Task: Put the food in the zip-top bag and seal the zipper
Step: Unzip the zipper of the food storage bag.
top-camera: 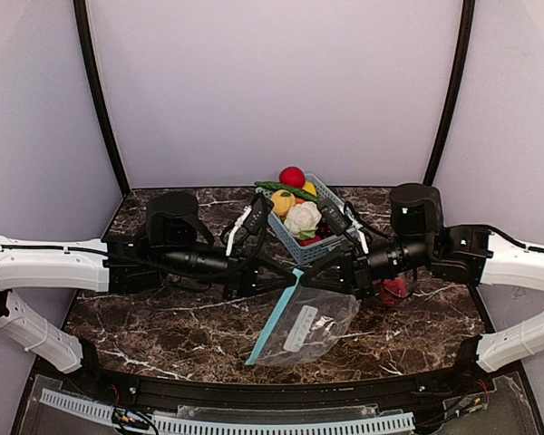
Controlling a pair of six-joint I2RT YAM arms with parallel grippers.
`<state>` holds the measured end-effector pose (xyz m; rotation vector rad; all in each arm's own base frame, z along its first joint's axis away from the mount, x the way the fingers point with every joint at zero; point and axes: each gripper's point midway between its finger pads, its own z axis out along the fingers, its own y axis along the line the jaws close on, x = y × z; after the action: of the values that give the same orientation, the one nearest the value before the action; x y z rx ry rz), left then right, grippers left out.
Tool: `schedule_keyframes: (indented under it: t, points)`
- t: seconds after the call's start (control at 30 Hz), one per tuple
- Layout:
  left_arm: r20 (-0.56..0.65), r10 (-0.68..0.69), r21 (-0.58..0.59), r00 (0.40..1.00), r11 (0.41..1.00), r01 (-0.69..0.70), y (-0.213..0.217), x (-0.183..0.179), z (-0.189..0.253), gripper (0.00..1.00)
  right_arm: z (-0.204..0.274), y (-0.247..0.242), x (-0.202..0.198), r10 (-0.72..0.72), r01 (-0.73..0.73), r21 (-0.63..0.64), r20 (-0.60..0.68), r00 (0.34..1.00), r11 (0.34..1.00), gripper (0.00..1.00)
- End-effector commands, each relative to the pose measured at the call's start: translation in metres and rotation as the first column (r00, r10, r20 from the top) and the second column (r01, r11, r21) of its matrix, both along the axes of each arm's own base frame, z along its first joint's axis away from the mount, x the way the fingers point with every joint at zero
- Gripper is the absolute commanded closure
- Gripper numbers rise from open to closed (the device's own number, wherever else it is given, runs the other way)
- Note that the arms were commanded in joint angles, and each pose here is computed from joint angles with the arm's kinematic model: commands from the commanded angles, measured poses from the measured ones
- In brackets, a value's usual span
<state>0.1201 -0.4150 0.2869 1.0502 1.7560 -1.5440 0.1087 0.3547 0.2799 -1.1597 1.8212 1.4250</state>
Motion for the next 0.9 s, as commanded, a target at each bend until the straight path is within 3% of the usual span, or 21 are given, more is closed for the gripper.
schedule_keyframes:
  t: [0.0, 0.63, 0.87]
  points:
    - [-0.010, -0.011, 0.006, 1.000, 1.000, 0.011, 0.002, -0.001, -0.006, 0.96, 0.006, -0.005, 0.012, -0.100, 0.100, 0.010, 0.027, 0.995, 0.995, 1.00]
    - [-0.094, -0.002, 0.149, 0.996, 0.989, 0.017, 0.022, -0.012, -0.066, 0.99, 0.024, -0.052, 0.061, -0.448, 0.444, 0.067, 0.057, 0.892, 0.893, 1.00]
    - [-0.097, 0.010, 0.214, 0.995, 0.977, 0.011, 0.034, -0.016, -0.086, 0.99, 0.020, -0.059, 0.074, -0.482, 0.480, 0.055, 0.054, 0.874, 0.876, 1.00]
